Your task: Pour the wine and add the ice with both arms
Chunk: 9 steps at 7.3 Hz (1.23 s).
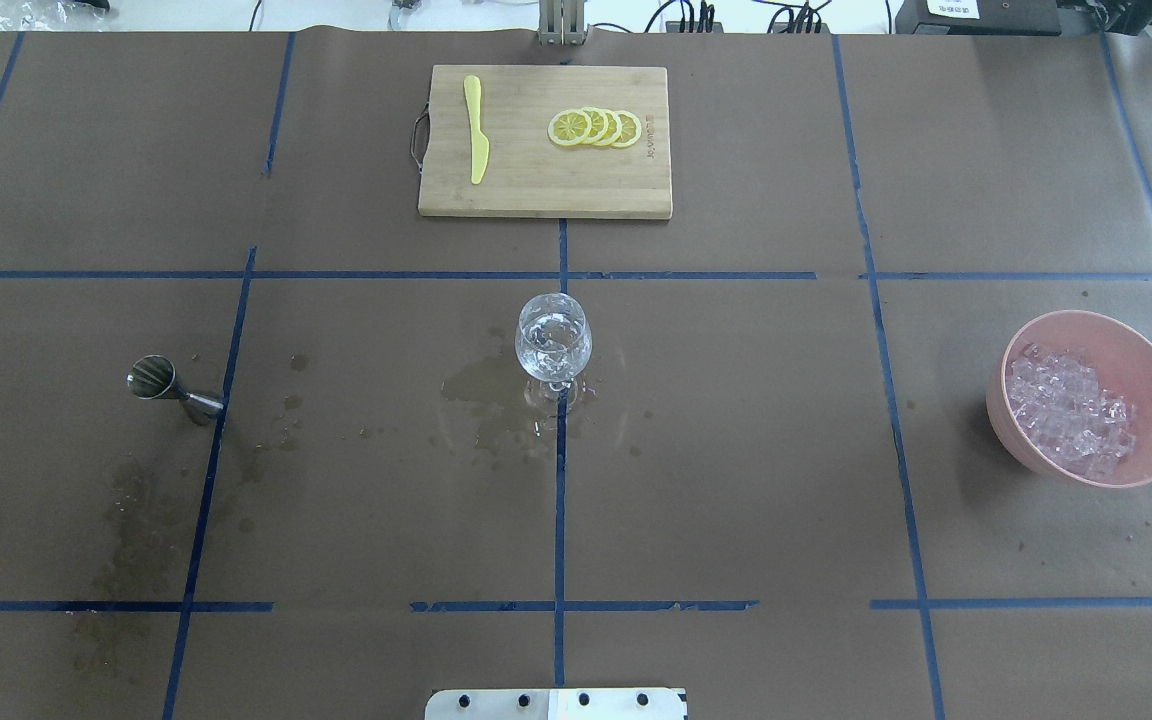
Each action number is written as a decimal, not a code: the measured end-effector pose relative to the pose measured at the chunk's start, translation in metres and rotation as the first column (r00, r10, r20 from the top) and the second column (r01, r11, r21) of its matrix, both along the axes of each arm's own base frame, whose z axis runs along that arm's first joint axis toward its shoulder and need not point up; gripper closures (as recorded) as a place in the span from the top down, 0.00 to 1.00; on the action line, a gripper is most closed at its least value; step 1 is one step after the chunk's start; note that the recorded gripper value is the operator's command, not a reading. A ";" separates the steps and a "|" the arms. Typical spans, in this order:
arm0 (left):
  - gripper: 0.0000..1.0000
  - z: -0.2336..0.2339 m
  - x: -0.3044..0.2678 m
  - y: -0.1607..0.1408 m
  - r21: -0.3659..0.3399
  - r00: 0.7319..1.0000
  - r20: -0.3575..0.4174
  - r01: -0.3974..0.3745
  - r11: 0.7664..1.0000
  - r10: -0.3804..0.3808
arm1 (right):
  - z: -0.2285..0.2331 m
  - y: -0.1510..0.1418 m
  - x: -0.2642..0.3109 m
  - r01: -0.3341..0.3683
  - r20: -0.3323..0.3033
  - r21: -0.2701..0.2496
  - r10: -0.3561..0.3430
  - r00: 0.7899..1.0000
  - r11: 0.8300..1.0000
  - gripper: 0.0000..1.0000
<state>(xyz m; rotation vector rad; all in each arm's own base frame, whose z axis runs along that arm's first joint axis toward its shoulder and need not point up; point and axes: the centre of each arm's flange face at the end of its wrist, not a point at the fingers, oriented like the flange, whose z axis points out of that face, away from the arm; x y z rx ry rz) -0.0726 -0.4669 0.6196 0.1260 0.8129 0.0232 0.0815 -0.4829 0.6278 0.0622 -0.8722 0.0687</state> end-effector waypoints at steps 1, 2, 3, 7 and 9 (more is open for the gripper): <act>1.00 0.000 0.000 0.000 0.000 1.000 0.000 0.000 1.000 0.000 | 0.000 0.000 0.000 0.001 -0.001 0.001 -0.001 1.000 1.000 1.00; 1.00 0.000 0.000 0.000 0.000 1.000 0.000 0.000 1.000 0.000 | 0.001 0.000 0.000 0.001 -0.006 0.002 -0.001 1.000 1.000 1.00; 1.00 -0.001 0.000 0.000 0.002 1.000 0.000 -0.001 1.000 0.001 | 0.001 0.000 0.001 0.001 -0.014 0.003 -0.001 1.000 1.000 1.00; 1.00 -0.002 0.000 -0.001 0.009 1.000 0.001 -0.004 1.000 0.004 | 0.004 0.001 0.001 0.004 -0.020 0.003 -0.004 1.000 1.000 1.00; 1.00 -0.001 0.000 -0.001 0.009 1.000 0.002 -0.004 1.000 0.004 | 0.005 0.002 0.001 0.003 -0.019 0.000 -0.003 1.000 1.000 1.00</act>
